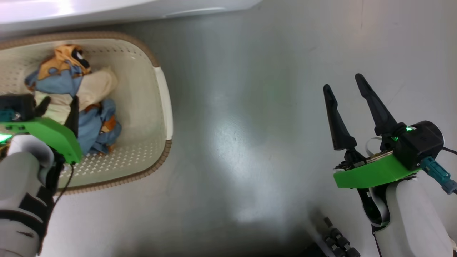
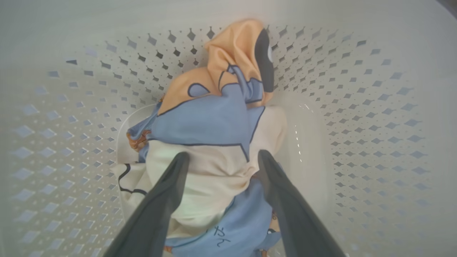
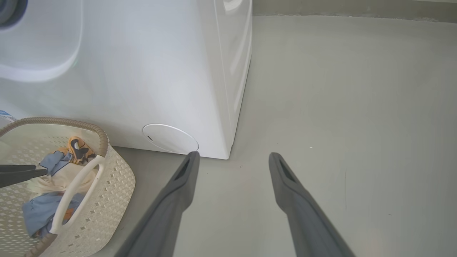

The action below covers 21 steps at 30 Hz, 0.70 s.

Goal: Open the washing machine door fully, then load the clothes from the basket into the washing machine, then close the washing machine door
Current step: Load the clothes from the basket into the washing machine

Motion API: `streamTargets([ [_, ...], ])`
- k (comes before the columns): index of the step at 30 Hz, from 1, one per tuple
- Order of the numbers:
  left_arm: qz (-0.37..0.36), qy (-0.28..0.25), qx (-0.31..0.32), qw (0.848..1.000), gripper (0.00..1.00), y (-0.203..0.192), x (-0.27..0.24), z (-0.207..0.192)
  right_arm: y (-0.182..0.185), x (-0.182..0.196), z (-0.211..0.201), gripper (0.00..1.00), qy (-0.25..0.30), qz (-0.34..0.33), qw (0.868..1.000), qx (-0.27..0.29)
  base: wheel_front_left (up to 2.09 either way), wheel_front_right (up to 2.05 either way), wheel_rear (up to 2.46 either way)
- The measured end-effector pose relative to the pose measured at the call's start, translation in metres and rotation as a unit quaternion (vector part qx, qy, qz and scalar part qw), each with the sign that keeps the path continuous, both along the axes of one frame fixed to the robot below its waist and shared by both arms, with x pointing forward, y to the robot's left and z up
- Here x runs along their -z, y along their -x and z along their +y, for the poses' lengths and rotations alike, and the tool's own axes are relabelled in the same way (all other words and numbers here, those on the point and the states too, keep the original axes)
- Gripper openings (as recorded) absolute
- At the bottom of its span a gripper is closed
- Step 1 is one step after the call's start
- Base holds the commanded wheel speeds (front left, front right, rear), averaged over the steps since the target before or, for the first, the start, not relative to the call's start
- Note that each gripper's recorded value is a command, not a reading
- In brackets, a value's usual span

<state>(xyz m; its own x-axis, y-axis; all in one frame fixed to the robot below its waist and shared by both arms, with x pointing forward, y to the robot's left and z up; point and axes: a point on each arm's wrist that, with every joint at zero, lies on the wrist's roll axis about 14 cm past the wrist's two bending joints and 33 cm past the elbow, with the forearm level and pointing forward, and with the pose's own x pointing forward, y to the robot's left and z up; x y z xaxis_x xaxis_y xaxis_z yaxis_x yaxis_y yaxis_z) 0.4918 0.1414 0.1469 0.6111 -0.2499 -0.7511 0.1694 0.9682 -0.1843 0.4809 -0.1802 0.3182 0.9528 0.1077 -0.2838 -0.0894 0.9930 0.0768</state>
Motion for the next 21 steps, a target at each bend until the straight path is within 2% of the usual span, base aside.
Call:
streamTargets([
  [12, 0.028, -0.009, 0.013, 0.999, 1.0, -0.008, 0.027, -0.004, 0.004, 0.015, -0.002, 1.0, 0.013, 0.015, 1.0, -0.005, 0.0, 0.0, 0.0],
  [13, 0.029, -0.01, 0.016, 0.999, 0.85, -0.008, 0.029, -0.005, 0.004, 0.015, -0.002, 1.0, 0.013, 0.015, 1.0, -0.005, 0.0, 0.0, 0.0],
  [14, 0.03, -0.01, 0.015, 0.999, 0.85, -0.009, 0.03, -0.005, 0.004, 0.015, -0.002, 1.0, 0.013, 0.015, 1.0, -0.005, 0.0, 0.0, 0.0],
  [15, 0.031, -0.009, 0.013, 0.999, 0.44, -0.009, 0.03, -0.005, 0.004, 0.015, -0.002, 1.0, 0.013, 0.015, 1.0, -0.005, 0.0, 0.0, 0.0],
  [16, 0.032, -0.009, 0.012, 0.999, 0.09, -0.009, 0.031, -0.005, 0.004, 0.016, -0.003, 1.0, 0.014, 0.015, 1.0, -0.005, 0.0, 0.0, 0.0],
  [17, 0.032, -0.009, 0.012, 0.999, 0.0, -0.009, 0.031, -0.005, 0.004, 0.016, -0.003, 1.0, 0.014, 0.015, 1.0, -0.005, 0.0, 0.0, 0.0],
  [21, 0.033, -0.009, 0.007, 0.999, 0.0, -0.009, 0.029, -0.003, 0.003, 0.012, -0.003, 1.0, 0.014, 0.012, 1.0, -0.004, 0.0, 0.0, 0.0],
])
